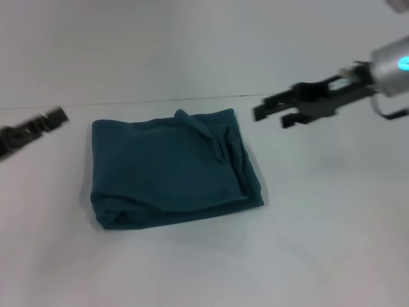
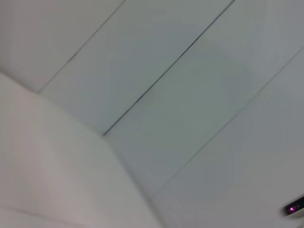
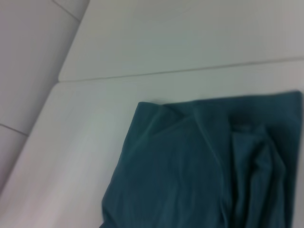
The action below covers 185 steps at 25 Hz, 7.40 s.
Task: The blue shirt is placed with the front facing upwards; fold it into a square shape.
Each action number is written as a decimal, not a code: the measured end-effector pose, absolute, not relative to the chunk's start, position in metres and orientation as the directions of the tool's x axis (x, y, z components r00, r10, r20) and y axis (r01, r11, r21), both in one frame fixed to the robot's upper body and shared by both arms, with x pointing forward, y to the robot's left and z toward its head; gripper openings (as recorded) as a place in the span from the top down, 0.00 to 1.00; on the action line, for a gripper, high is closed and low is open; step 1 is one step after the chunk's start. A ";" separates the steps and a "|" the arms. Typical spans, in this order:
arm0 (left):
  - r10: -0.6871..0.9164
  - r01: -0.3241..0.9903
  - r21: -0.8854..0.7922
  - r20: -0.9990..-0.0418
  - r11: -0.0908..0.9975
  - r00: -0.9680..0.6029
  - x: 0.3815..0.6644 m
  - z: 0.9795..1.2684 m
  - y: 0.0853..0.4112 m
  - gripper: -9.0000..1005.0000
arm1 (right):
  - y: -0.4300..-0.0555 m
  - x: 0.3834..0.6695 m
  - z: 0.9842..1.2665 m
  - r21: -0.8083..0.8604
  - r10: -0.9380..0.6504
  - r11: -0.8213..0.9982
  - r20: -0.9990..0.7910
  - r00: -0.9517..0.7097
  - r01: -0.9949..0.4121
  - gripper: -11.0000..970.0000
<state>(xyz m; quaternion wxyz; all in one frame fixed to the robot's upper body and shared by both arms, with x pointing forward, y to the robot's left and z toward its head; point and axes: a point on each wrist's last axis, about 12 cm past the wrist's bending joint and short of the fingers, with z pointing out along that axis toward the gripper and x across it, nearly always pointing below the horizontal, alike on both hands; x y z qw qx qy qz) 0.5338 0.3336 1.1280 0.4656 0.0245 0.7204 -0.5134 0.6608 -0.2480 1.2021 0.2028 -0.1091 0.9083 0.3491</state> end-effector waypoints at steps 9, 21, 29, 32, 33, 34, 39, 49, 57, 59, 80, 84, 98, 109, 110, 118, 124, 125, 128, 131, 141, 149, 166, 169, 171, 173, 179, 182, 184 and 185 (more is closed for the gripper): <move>-0.555 0.476 -0.788 -0.614 0.390 -0.562 0.526 1.143 0.355 0.55 | -0.206 0.679 1.183 0.506 -0.051 0.801 -0.476 -0.878 -0.320 0.09; -0.582 0.461 -0.797 -0.602 0.390 -0.547 0.533 1.143 0.355 0.55 | -0.156 0.689 1.150 0.391 -0.051 0.862 -0.567 -0.822 -0.323 0.09; -0.587 0.468 -0.805 -0.589 0.364 -0.556 0.549 1.139 0.336 0.55 | -0.134 0.692 1.138 0.291 -0.096 0.892 -0.624 -0.776 -0.345 0.09; -0.580 0.480 -0.806 -0.587 0.347 -0.565 0.559 1.138 0.323 0.55 | -0.138 0.690 1.131 0.249 -0.124 0.906 -0.617 -0.777 -0.342 0.09; -0.576 0.483 -0.805 -0.587 0.344 -0.569 0.562 1.138 0.318 0.55 | -0.140 0.690 1.128 0.239 -0.130 0.910 -0.612 -0.780 -0.340 0.09; -0.571 0.485 -0.806 -0.587 0.340 -0.574 0.564 1.138 0.314 0.55 | -0.142 0.689 1.126 0.230 -0.136 0.913 -0.609 -0.782 -0.338 0.09; -0.553 0.489 -0.803 -0.592 0.340 -0.587 0.570 1.138 0.303 0.55 | -0.143 0.684 1.117 0.209 -0.161 0.915 -0.595 -0.788 -0.345 0.09; -0.551 0.489 -0.805 -0.590 0.337 -0.591 0.570 1.137 0.301 0.55 | -0.134 0.686 1.128 0.217 -0.170 0.903 -0.613 -0.771 -0.371 0.19; -0.546 0.500 -0.801 -0.593 0.328 -0.592 0.576 1.140 0.292 0.55 | -0.130 0.687 1.129 0.132 -0.248 0.911 -0.582 -0.774 -0.391 0.22; -0.542 0.499 -0.803 -0.591 0.326 -0.598 0.578 1.140 0.287 0.55 | -0.134 0.686 1.127 0.106 -0.264 0.916 -0.566 -0.781 -0.386 0.22; -0.534 0.482 -0.810 -0.584 0.334 -0.612 0.583 1.136 0.280 0.55 | -0.185 0.681 1.142 0.291 -0.110 0.907 -0.534 -0.838 -0.304 0.22; -0.540 0.478 -0.812 -0.582 0.337 -0.608 0.582 1.135 0.282 0.55 | -0.160 0.681 1.144 0.278 -0.160 0.892 -0.543 -0.824 -0.357 0.22; -0.531 0.513 -0.802 -0.591 0.306 -0.607 0.591 1.144 0.268 0.55 | -0.141 0.688 1.138 0.119 -0.232 0.931 -0.534 -0.813 -0.345 0.22; -0.524 0.506 -0.805 -0.589 0.310 -0.615 0.592 1.142 0.264 0.55 | -0.139 0.689 1.141 0.142 -0.216 0.928 -0.549 -0.807 -0.345 0.22; -0.523 0.507 -0.804 -0.590 0.310 -0.615 0.592 1.142 0.264 0.55 | -0.138 0.689 1.141 0.142 -0.218 0.927 -0.550 -0.806 -0.348 0.22; -0.514 0.517 -0.796 -0.601 0.316 -0.612 0.599 1.145 0.254 0.55 | -0.128 0.685 1.137 0.149 -0.243 0.912 -0.553 -0.797 -0.382 0.22; -0.493 0.533 -0.789 -0.610 0.305 -0.620 0.604 1.148 0.239 0.55 | -0.134 0.682 1.129 0.119 -0.269 0.917 -0.520 -0.811 -0.381 0.22; -0.489 0.534 -0.789 -0.610 0.304 -0.624 0.606 1.149 0.236 0.55 | -0.136 0.681 1.127 0.107 -0.276 0.919 -0.511 -0.814 -0.379 0.22; -0.481 0.530 -0.793 -0.606 0.300 -0.634 0.609 1.148 0.228 0.55 | -0.143 0.680 1.123 0.093 -0.280 0.924 -0.497 -0.821 -0.371 0.22; -0.486 0.529 -0.795 -0.603 0.297 -0.632 0.609 1.146 0.226 0.55 | -0.147 0.679 1.122 0.103 -0.267 0.927 -0.493 -0.828 -0.360 0.22; -0.476 0.518 -0.795 -0.605 0.316 -0.638 0.612 1.143 0.223 0.56 | -0.158 0.672 1.133 0.204 -0.213 0.913 -0.499 -0.840 -0.353 0.22; -0.380 0.478 -0.783 -0.615 0.398 -0.690 0.622 1.140 0.206 0.56 | -0.339 0.601 1.138 0.665 0.381 0.743 -0.520 -0.764 -0.082 0.22; -0.143 0.262 -0.610 -0.533 0.748 -0.834 0.665 1.141 0.149 0.45 | -0.459 0.503 1.112 0.756 0.544 0.648 -0.542 -0.640 -0.089 0.22; -0.166 0.207 -0.595 -0.510 0.777 -0.844 0.665 1.130 0.146 0.35 | -0.441 0.512 1.108 0.769 0.536 0.628 -0.540 -0.648 -0.121 0.22; -0.193 0.188 -0.614 -0.499 0.767 -0.845 0.662 1.124 0.138 0.30 | -0.434 0.516 1.106 0.773 0.536 0.621 -0.540 -0.649 -0.131 0.22; -0.211 0.187 -0.641 -0.492 0.744 -0.844 0.659 1.123 0.128 0.25 | -0.429 0.519 1.104 0.776 0.536 0.616 -0.540 -0.649 -0.137 0.22; -0.232 0.207 -0.704 -0.473 0.679 -0.850 0.654 1.124 0.105 0.20 | -0.417 0.524 1.101 0.788 0.536 0.597 -0.531 -0.657 -0.150 0.22; -0.275 0.155 -0.698 -0.463 0.699 -0.843 0.657 1.115 0.111 0.18 | -0.410 0.527 1.099 0.798 0.533 0.582 -0.520 -0.668 -0.156 0.22; -0.312 0.123 -0.691 -0.469 0.713 -0.826 0.660 1.111 0.117 0.17 | -0.406 0.531 1.099 0.802 0.529 0.574 -0.516 -0.674 -0.164 0.22; -0.319 0.116 -0.688 -0.470 0.716 -0.823 0.660 1.110 0.118 0.17 | -0.404 0.532 1.099 0.803 0.527 0.573 -0.516 -0.675 -0.167 0.22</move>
